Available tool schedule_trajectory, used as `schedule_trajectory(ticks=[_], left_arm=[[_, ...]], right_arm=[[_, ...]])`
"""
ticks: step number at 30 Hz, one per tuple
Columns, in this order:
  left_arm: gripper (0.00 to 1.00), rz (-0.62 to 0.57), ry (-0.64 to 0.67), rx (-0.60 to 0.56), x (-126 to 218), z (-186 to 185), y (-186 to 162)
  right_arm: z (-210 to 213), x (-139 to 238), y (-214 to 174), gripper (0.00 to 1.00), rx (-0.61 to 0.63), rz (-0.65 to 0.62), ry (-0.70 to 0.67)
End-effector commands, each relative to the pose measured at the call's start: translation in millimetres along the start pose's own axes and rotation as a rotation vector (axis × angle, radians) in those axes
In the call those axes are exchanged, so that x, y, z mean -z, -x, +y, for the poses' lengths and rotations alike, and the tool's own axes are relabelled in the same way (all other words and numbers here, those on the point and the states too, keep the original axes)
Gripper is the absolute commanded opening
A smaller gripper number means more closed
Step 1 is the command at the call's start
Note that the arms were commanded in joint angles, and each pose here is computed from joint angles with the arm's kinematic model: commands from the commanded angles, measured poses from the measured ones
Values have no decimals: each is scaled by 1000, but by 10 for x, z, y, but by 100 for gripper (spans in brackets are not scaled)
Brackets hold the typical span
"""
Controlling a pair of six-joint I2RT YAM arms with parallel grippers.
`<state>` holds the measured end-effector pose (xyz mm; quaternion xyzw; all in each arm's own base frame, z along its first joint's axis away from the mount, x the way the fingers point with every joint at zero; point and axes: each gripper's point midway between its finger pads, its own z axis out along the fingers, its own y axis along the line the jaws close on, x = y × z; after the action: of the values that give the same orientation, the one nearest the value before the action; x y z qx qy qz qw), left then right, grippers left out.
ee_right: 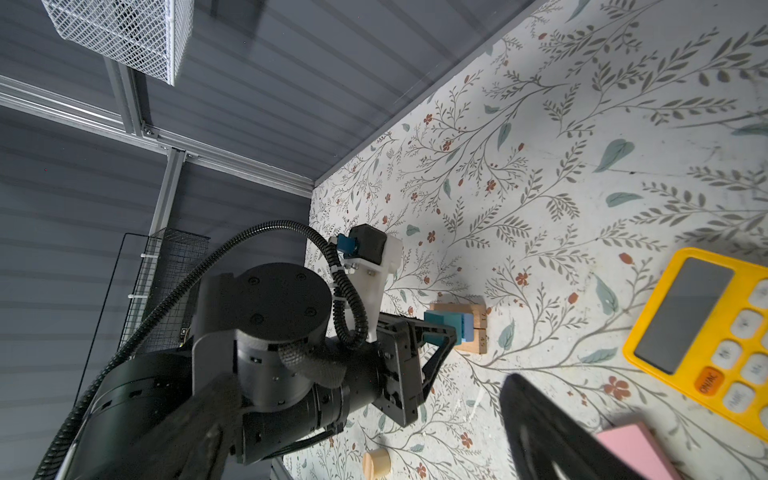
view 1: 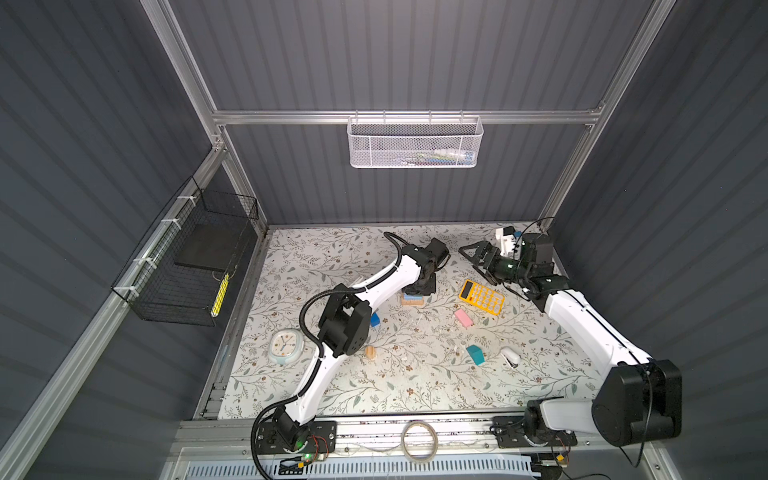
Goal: Build the wood block tower
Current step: 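Lower the teal cube onto the light blue block with the left gripper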
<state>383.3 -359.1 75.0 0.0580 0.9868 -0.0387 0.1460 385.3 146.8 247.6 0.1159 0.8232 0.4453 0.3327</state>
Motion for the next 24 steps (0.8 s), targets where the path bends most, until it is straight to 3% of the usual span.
schedule_trajectory(ticks=[1,10,24], left_arm=[[17,7,20,10,-25,-1,-7],[17,10,31,14,-70,19,-14],[29,10,37,16,-85,32,-16]], right_arm=[[43,34,15,99,12,-7,24],[30,38,20,99,9,-9,22],[1,36,22,99,1,-9,17]])
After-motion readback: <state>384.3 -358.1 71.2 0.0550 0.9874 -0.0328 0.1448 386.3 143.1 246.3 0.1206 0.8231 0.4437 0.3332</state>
